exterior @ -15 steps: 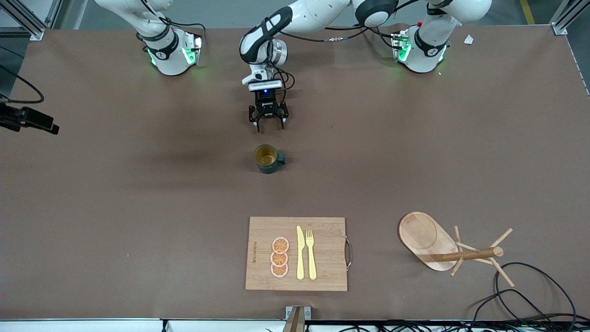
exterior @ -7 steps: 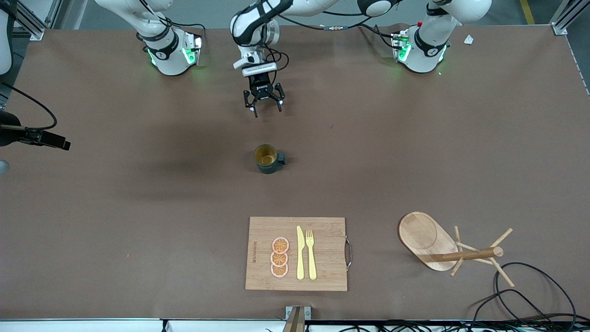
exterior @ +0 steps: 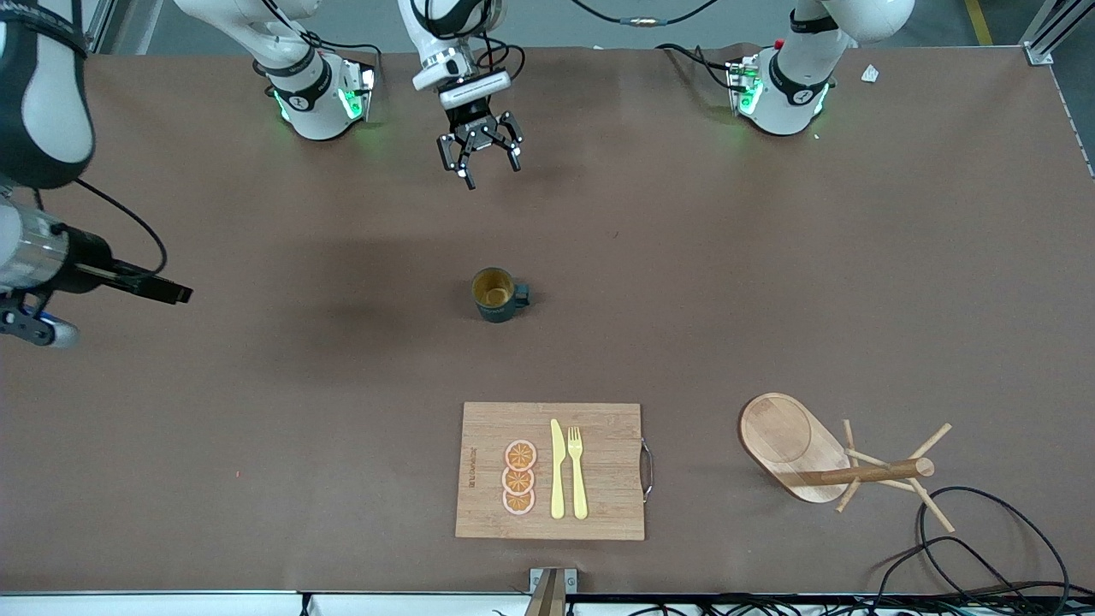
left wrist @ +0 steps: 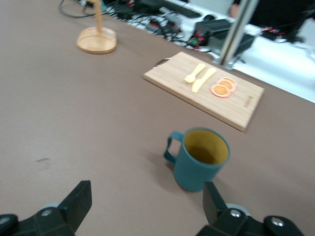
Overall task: Transfer cup from left to right arm and place
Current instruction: 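Open the left gripper and raise it away from the mug, then reach the right gripper to the mug while the left gripper withdraws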
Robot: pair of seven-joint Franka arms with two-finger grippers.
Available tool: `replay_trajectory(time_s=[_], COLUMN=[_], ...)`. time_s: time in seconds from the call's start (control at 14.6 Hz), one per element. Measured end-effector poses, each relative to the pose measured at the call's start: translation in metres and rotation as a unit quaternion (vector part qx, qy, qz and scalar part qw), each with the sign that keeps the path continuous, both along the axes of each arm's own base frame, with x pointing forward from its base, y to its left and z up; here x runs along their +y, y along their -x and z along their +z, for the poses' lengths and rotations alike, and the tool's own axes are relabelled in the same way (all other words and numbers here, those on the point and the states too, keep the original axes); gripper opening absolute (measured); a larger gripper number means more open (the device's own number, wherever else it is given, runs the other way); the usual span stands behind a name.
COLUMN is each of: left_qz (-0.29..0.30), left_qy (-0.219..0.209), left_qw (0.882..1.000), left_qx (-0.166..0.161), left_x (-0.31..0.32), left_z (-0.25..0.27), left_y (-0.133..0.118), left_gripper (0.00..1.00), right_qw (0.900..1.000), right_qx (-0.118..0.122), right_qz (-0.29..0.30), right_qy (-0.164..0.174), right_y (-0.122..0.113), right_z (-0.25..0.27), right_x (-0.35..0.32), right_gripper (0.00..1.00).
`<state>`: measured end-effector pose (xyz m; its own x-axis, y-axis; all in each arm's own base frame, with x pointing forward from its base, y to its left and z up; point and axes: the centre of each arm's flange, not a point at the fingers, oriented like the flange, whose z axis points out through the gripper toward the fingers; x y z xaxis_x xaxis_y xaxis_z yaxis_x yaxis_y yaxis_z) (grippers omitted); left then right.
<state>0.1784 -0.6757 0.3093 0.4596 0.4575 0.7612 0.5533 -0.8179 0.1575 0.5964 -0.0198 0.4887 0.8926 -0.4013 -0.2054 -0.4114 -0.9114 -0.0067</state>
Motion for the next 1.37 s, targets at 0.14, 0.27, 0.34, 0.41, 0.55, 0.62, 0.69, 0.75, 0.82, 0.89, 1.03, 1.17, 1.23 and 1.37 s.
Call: replay_trajectory(time_s=[0.14,0.27,0.34,0.41,0.55,0.62,0.69,0.75,0.82,0.89,1.03,1.17,1.23,1.37], left_qz=[0.021,0.037,0.042,0.045,0.047,0.047,0.046,0.045,0.046,0.048,0.044,0.031,0.023,0.010], left_qy=[0.004,0.010,0.013,0.016,0.018,0.017,0.015,0.014,0.018,0.027,0.049,0.060,0.063,0.068], left_qw=[0.998,0.994,0.992,0.989,0.983,0.980,0.977,0.973,0.969,0.965,0.956,0.948,0.945,0.939], left_qx=[0.050,0.098,0.119,0.138,0.175,0.192,0.210,0.227,0.243,0.256,0.285,0.310,0.320,0.337], left_x=[0.020,0.047,0.063,0.078,0.109,0.124,0.139,0.153,0.168,0.181,0.211,0.252,0.273,0.311], left_z=[0.050,0.097,0.118,0.139,0.169,0.179,0.186,0.191,0.196,0.200,0.214,0.232,0.241,0.251], left_y=[-0.028,-0.057,-0.071,-0.086,-0.119,-0.136,-0.155,-0.173,-0.191,-0.207,-0.237,-0.270,-0.285,-0.309], left_gripper=[1.00,1.00,1.00,1.00,1.00,1.00,1.00,1.00,1.00,1.00,1.00,1.00,1.00,1.00], right_qw=[0.999,0.998,0.996,0.994,0.989,0.985,0.980,0.973,0.966,0.959,0.945,0.932,0.925,0.910], right_qx=[0.016,0.028,0.032,0.036,0.038,0.038,0.039,0.041,0.046,0.050,0.053,0.049,0.043,0.034], right_qz=[-0.027,-0.061,-0.080,-0.098,-0.136,-0.159,-0.188,-0.220,-0.251,-0.277,-0.319,-0.357,-0.375,-0.411], right_qy=[0.007,0.020,0.026,0.033,0.047,0.054,0.058,0.054,0.048,0.042,0.039,0.043,0.045,0.049], right_y=[-0.006,-0.008,-0.009,-0.008,-0.005,-0.003,0.000,0.004,0.008,0.011,0.016,0.028,0.037,0.062], right_z=[-0.019,-0.032,-0.035,-0.037,-0.040,-0.042,-0.046,-0.050,-0.055,-0.059,-0.067,-0.079,-0.088,-0.107], right_x=[0.019,0.042,0.054,0.068,0.101,0.119,0.139,0.160,0.178,0.191,0.212,0.244,0.267,0.315], right_gripper=[1.00,1.00,1.00,1.00,1.00,1.00,1.00,1.00,1.00,1.00,1.00,1.00,1.00,1.00])
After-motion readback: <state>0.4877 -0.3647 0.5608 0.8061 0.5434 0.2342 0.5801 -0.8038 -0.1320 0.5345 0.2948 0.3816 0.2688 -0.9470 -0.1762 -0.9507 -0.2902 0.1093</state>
